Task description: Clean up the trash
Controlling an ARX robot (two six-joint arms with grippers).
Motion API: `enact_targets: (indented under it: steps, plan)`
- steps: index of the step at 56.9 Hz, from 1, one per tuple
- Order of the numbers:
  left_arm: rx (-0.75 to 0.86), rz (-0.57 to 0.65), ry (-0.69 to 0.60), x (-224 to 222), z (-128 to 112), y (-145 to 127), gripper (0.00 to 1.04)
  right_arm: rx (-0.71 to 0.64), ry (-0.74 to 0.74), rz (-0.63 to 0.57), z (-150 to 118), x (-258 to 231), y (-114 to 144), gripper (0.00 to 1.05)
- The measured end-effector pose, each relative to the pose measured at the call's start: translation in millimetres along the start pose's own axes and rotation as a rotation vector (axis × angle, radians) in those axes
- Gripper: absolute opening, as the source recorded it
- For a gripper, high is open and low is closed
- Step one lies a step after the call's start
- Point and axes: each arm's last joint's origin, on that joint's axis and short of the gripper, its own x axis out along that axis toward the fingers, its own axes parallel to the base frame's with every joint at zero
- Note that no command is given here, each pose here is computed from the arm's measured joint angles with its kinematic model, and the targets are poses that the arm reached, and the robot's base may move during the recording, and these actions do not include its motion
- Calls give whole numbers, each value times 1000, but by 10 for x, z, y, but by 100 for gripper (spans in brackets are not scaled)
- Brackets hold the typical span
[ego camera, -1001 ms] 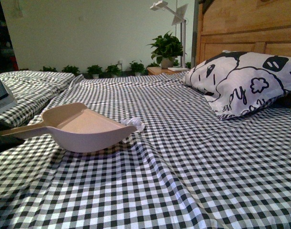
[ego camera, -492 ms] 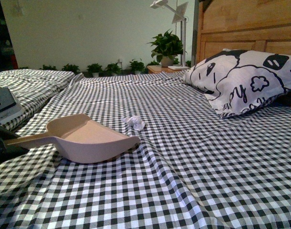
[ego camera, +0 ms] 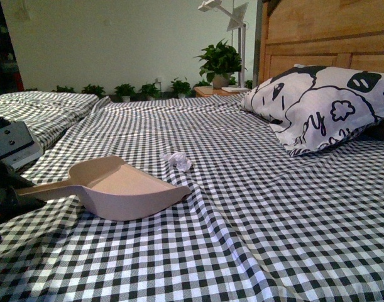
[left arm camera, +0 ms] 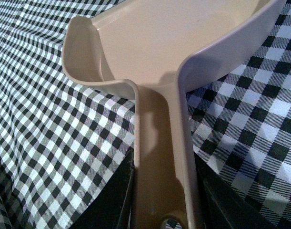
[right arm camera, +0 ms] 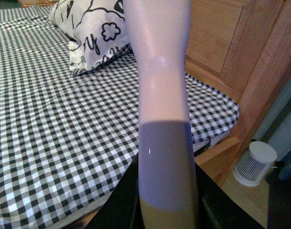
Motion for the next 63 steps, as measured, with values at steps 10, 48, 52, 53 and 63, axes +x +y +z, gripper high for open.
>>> enact_targets:
  steps: [10, 48, 52, 53, 63]
  plan:
    - [1, 0, 0, 1, 1, -1, 29, 0, 0, 0, 0, 0, 0, 21]
    - [1, 0, 1, 1, 2, -1, 29, -121, 254, 551, 693, 1561, 987, 20]
    - [1, 0, 1, 2, 1, -2, 29, -161, 284, 608, 751, 1766, 1184, 20]
    - [0, 0, 1, 3, 0, -2, 29, -173, 296, 630, 763, 1835, 1253, 20]
    - [1, -1, 1, 4, 1, -3, 29, -254, 358, 684, 813, 2324, 1695, 20]
